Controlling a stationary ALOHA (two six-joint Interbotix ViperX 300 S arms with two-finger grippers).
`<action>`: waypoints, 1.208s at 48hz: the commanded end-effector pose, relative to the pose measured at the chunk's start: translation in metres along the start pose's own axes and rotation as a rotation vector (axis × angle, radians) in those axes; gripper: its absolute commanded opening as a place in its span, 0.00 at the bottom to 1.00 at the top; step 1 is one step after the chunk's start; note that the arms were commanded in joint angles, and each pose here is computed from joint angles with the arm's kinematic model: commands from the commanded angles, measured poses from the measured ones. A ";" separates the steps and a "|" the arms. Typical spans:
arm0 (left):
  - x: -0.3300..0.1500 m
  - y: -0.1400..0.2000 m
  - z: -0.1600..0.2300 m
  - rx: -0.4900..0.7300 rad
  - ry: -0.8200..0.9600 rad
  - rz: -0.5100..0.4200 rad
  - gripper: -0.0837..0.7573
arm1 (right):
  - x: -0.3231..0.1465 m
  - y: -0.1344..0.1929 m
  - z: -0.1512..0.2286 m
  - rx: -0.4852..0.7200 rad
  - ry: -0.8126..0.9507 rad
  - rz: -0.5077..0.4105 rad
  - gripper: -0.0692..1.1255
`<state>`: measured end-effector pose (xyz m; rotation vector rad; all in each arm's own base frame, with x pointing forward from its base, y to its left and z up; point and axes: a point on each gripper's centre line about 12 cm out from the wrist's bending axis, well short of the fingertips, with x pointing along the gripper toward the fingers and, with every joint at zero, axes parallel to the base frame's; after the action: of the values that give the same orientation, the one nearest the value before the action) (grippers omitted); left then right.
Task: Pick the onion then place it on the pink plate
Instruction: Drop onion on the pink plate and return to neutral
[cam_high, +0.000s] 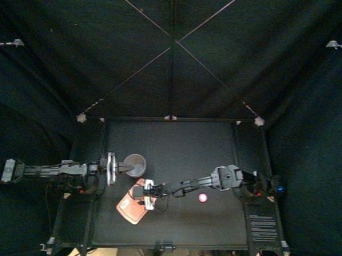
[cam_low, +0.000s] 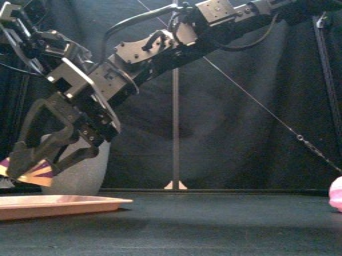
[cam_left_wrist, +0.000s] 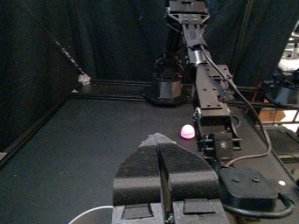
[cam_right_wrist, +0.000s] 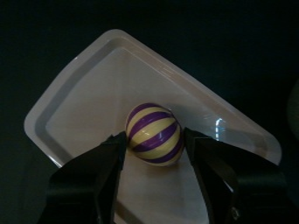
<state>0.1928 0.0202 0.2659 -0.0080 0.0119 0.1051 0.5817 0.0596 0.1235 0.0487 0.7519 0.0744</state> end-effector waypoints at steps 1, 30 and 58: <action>0.001 0.001 0.005 0.001 -0.012 0.005 0.17 | -0.013 0.002 0.029 0.006 -0.064 0.006 0.77; 0.001 0.001 0.001 0.000 -0.003 0.006 0.17 | -0.023 0.007 0.029 -0.013 -0.053 0.009 0.87; 0.000 0.002 -0.006 0.003 0.038 0.012 0.17 | -0.132 0.007 0.019 -0.068 -0.299 0.013 0.87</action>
<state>0.1910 0.0217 0.2554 -0.0107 0.0594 0.1142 0.5106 0.0581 0.1883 -0.0036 0.5608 0.1016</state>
